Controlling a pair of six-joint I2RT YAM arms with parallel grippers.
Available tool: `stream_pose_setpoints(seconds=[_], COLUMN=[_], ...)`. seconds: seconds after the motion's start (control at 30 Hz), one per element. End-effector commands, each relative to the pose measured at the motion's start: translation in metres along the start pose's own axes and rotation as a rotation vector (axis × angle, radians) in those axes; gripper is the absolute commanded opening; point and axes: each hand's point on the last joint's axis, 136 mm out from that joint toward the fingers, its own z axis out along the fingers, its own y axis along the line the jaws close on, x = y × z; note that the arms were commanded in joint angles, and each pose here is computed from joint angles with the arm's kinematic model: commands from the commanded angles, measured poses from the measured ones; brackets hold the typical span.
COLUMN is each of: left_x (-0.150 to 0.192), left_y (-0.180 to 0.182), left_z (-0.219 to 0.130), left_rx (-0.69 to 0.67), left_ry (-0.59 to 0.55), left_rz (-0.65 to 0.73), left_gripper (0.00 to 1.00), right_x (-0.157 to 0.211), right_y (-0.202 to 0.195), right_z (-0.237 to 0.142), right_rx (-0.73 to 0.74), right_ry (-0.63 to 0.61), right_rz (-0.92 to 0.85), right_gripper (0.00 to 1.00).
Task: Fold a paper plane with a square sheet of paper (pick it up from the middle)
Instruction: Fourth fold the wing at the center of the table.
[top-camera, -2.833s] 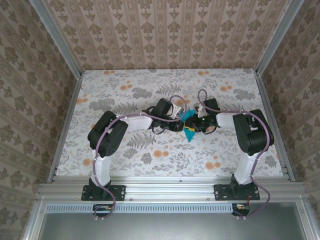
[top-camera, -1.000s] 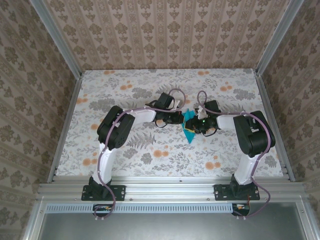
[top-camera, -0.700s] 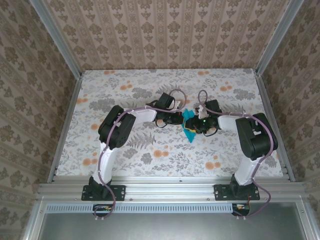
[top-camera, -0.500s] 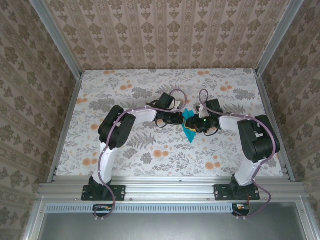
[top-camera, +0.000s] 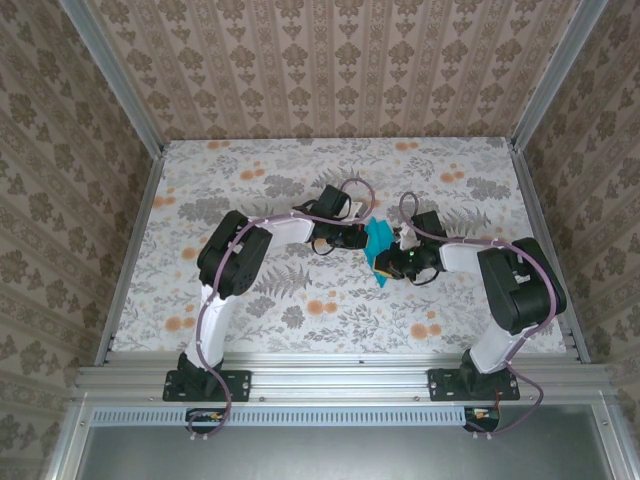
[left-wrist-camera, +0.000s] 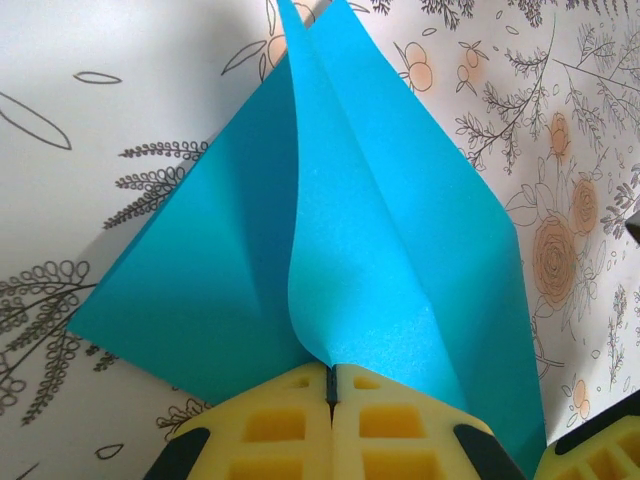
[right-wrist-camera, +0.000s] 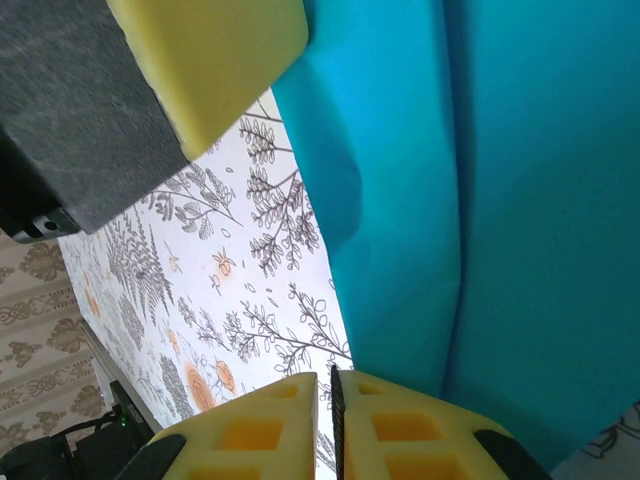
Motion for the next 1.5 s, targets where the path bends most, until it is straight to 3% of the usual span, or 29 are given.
stream_pose_setpoints(seconds=[0.0, 1.47], left_x=[0.030, 0.017], left_y=[0.030, 0.024], left_z=[0.016, 0.007], left_rx=[-0.081, -0.038], left_ry=[0.092, 0.065], left_rz=[-0.031, -0.038], left_gripper=[0.00, 0.00], right_x=[0.008, 0.054], right_y=[0.004, -0.041], right_z=[0.001, 0.013], right_rx=[-0.016, 0.115], right_ry=[0.019, 0.146], right_rz=[0.004, 0.006], right_gripper=[0.14, 0.13])
